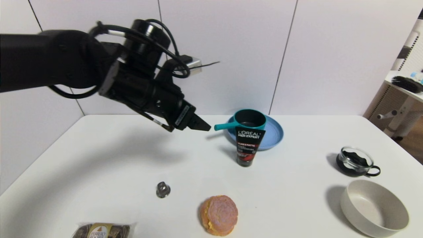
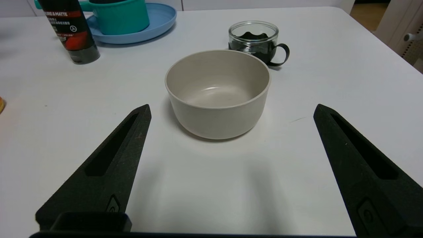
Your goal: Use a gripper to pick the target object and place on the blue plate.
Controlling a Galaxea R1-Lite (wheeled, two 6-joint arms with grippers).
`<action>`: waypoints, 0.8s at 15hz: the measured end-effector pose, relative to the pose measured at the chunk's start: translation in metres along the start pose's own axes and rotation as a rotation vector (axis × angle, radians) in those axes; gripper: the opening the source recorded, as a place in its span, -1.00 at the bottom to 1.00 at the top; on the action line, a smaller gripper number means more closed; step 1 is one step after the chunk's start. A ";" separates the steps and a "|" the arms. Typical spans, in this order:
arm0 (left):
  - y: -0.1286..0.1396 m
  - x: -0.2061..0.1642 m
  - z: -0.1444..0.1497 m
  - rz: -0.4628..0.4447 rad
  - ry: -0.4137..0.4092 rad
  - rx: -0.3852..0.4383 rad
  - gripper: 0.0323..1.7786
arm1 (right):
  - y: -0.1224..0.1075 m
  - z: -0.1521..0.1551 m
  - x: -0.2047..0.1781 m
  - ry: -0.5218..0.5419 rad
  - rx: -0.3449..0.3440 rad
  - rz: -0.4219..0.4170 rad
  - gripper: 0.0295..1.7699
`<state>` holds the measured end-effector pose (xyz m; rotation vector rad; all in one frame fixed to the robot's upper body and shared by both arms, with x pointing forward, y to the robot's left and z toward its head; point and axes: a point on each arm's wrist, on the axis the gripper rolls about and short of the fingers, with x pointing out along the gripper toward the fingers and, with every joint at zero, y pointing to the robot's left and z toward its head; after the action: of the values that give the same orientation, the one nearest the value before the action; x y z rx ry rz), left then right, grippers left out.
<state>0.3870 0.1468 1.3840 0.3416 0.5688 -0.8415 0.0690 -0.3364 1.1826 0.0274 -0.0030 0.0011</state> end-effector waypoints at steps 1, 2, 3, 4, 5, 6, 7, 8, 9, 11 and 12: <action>-0.002 -0.021 -0.007 0.014 -0.004 -0.007 0.79 | 0.000 0.000 0.000 0.000 0.000 0.000 0.92; -0.006 -0.043 -0.015 0.028 -0.010 -0.014 0.80 | 0.000 0.000 0.000 0.000 0.000 0.000 0.92; -0.010 -0.066 -0.026 0.045 -0.018 -0.021 0.82 | 0.000 0.000 0.000 0.000 0.000 0.000 0.92; -0.014 -0.087 -0.038 0.063 -0.025 -0.030 0.83 | 0.000 0.000 0.000 0.000 0.000 0.000 0.92; -0.020 -0.108 -0.051 0.085 -0.039 -0.038 0.84 | 0.000 0.000 0.000 0.000 0.000 0.000 0.92; -0.026 -0.130 -0.067 0.112 -0.058 -0.047 0.85 | 0.000 0.000 0.000 -0.001 0.000 0.000 0.92; -0.033 -0.149 -0.082 0.141 -0.078 -0.055 0.86 | 0.000 0.000 0.000 0.000 0.000 0.000 0.92; -0.041 -0.165 -0.099 0.174 -0.103 -0.063 0.86 | 0.000 0.000 0.000 0.000 0.000 0.000 0.92; -0.050 -0.180 -0.117 0.212 -0.134 -0.073 0.87 | 0.000 0.000 0.000 0.000 0.000 0.000 0.92; -0.065 -0.198 -0.153 0.293 -0.202 -0.084 0.88 | 0.000 0.000 0.000 0.000 0.000 0.000 0.92; -0.074 -0.203 -0.173 0.337 -0.243 -0.089 0.88 | 0.000 0.000 0.000 0.000 0.000 0.000 0.92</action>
<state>0.1639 0.3088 1.3626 0.2402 0.3090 -0.5200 0.0690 -0.3364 1.1827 0.0272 -0.0032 0.0011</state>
